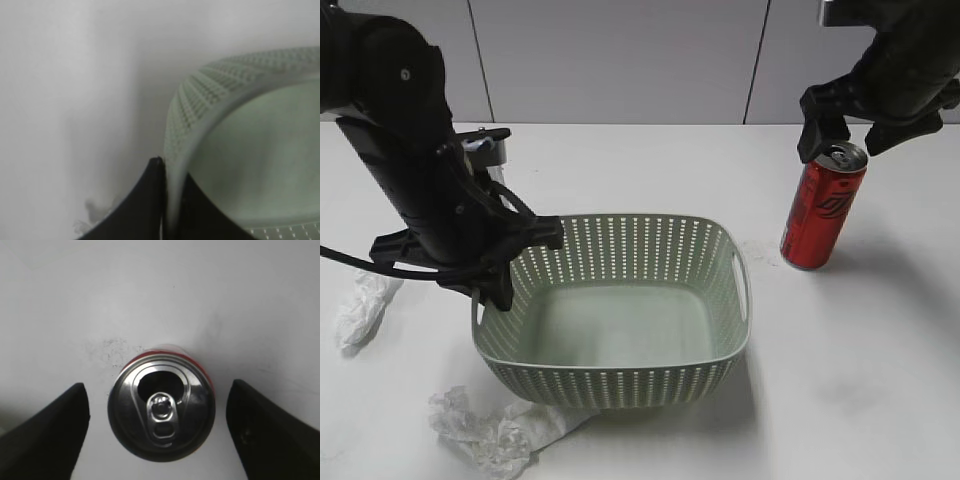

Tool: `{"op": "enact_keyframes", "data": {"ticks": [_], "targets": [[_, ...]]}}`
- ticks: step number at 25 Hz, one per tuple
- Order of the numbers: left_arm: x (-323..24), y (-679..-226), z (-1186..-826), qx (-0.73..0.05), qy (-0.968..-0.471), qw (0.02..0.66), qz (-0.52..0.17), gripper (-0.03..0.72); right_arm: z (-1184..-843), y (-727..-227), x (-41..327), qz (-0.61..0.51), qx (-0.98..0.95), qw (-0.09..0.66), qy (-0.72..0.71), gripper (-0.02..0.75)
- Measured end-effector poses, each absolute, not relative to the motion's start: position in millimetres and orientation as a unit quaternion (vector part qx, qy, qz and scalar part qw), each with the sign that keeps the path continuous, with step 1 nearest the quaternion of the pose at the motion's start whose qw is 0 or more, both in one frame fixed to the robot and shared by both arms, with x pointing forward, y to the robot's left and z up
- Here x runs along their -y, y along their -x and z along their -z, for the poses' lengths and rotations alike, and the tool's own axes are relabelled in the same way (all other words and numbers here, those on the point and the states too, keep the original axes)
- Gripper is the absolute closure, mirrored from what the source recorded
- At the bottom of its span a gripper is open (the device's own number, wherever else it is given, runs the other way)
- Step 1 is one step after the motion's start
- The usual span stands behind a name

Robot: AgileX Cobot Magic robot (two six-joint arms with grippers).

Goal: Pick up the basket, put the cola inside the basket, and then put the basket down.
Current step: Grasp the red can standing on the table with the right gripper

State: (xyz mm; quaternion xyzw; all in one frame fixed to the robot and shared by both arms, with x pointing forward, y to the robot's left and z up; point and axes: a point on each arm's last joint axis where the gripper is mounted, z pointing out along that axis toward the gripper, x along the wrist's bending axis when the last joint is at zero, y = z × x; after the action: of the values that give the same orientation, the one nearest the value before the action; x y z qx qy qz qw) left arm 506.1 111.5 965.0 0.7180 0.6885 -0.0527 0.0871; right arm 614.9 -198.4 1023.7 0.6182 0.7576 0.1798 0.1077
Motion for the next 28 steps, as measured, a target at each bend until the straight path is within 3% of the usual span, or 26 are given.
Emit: {"op": "enact_keyframes", "data": {"ticks": [11,16,24,28], "targets": [[-111.4,-506.2,-964.8,-0.689,-0.718,0.087,0.053,0.692,-987.4,-625.5,197.8,-0.146,-0.759,0.082,-0.630,0.120],[-111.4,-506.2,-964.8,-0.689,-0.718,0.087,0.053,0.692,-987.3,-625.7,197.7,-0.147,-0.758,0.083,-0.630,0.233],[-111.4,-506.2,-964.8,-0.689,-0.718,0.087,0.053,0.692,-988.8,-622.8,198.5,-0.136,-0.760,0.076,-0.631,0.235],[-111.4,-506.2,-964.8,-0.689,-0.718,0.087,0.053,0.692,-1009.9,-614.6,200.5,-0.146,-0.760,0.083,-0.627,0.235]]}}
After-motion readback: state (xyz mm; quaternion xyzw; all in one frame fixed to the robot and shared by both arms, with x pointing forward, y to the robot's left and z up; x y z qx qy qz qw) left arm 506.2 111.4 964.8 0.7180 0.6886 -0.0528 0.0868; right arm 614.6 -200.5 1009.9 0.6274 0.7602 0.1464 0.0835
